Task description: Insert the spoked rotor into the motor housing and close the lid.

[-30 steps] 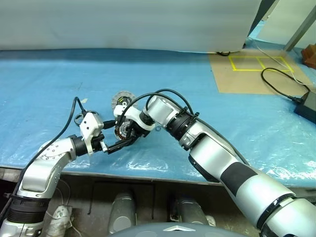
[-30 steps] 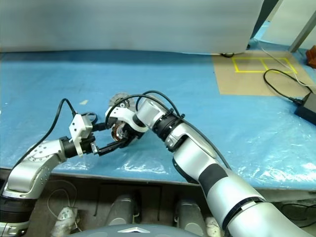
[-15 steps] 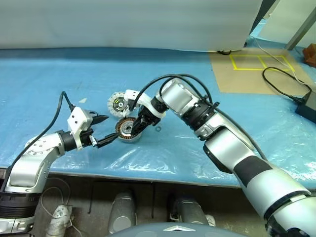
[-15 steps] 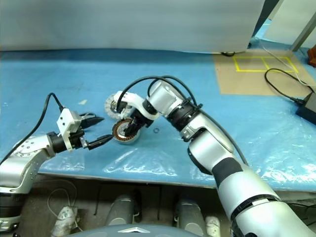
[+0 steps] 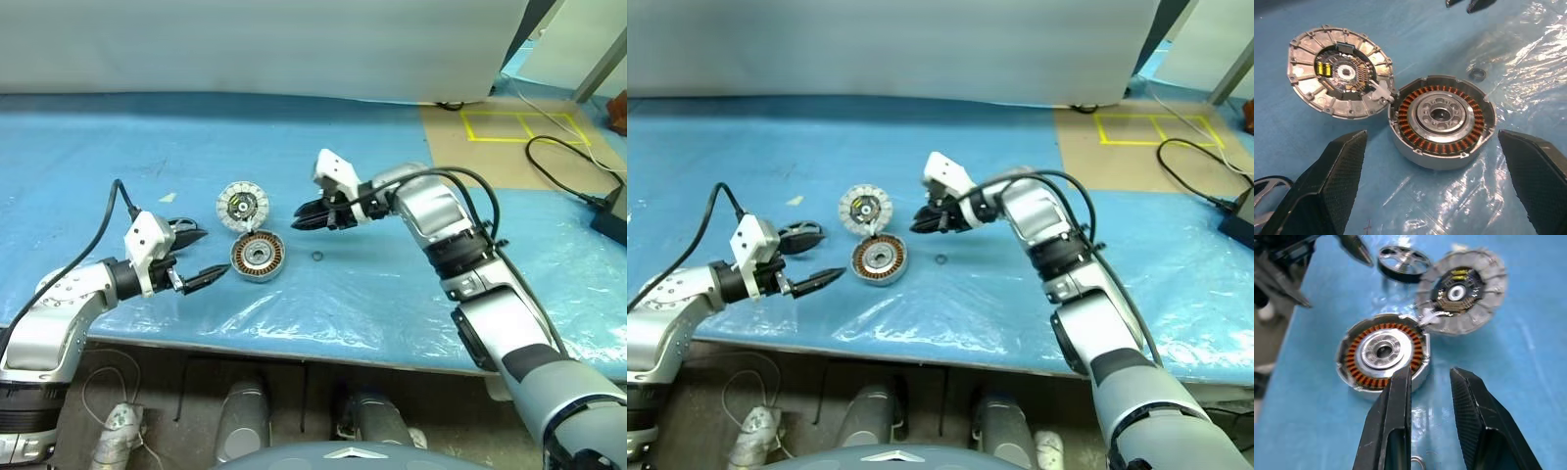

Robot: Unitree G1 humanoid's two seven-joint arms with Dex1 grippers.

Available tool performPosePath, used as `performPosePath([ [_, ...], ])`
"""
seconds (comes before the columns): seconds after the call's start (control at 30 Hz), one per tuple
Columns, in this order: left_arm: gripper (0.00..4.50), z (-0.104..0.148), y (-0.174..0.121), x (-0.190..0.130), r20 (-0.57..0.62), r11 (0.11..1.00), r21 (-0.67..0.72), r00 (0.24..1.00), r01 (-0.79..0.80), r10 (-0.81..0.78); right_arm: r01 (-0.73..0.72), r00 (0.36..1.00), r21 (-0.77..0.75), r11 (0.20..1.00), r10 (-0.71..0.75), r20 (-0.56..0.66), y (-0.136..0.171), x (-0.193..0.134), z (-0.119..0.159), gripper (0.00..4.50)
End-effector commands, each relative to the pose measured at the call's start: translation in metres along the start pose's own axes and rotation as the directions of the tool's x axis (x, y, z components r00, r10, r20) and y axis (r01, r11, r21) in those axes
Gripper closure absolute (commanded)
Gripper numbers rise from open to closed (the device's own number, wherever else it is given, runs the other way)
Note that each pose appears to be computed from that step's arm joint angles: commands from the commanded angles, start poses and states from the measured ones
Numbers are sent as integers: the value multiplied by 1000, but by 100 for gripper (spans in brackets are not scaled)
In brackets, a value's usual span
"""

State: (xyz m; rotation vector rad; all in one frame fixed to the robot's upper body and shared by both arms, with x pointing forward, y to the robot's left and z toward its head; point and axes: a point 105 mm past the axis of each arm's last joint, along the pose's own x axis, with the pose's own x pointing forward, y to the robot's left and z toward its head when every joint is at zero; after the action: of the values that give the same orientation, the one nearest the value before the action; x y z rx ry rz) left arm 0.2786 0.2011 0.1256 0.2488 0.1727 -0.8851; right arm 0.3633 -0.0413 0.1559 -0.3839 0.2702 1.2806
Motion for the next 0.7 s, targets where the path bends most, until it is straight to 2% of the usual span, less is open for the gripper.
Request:
performPosePath([
  [0.03, 0, 12, -9, 1, 41, 999, 31, 999, 25, -26, 80, 989, 19, 997, -82, 126, -2, -10, 4, 324],
  [0.1, 0, 13, -12, 3, 46, 999, 28, 998, 29, -31, 105, 978, 92, 990, -120, 170, -2, -13, 3, 324],
  [0.23, 0, 11, -14, 3, 49, 999, 6, 998, 38, -39, 125, 965, 118, 985, -148, 215, 3, -21, 1, 324],
  [0.47, 0, 5, -19, 9, 42, 999, -3, 998, 40, -40, 128, 982, 89, 988, -139, 126, 28, -10, -39, 324],
  [0.53, 0, 4, -19, 9, 40, 999, -2, 998, 40, -39, 167, 979, 60, 984, -173, 104, 26, -9, -48, 324],
  [0.63, 0, 4, -18, 9, 41, 999, -1, 998, 38, -38, 204, 969, 68, 977, -211, 125, 21, -10, -51, 266],
  [0.7, 0, 5, -17, 9, 42, 999, 1, 998, 37, -37, 208, 967, 74, 975, -217, 132, 20, -10, -52, 206],
])
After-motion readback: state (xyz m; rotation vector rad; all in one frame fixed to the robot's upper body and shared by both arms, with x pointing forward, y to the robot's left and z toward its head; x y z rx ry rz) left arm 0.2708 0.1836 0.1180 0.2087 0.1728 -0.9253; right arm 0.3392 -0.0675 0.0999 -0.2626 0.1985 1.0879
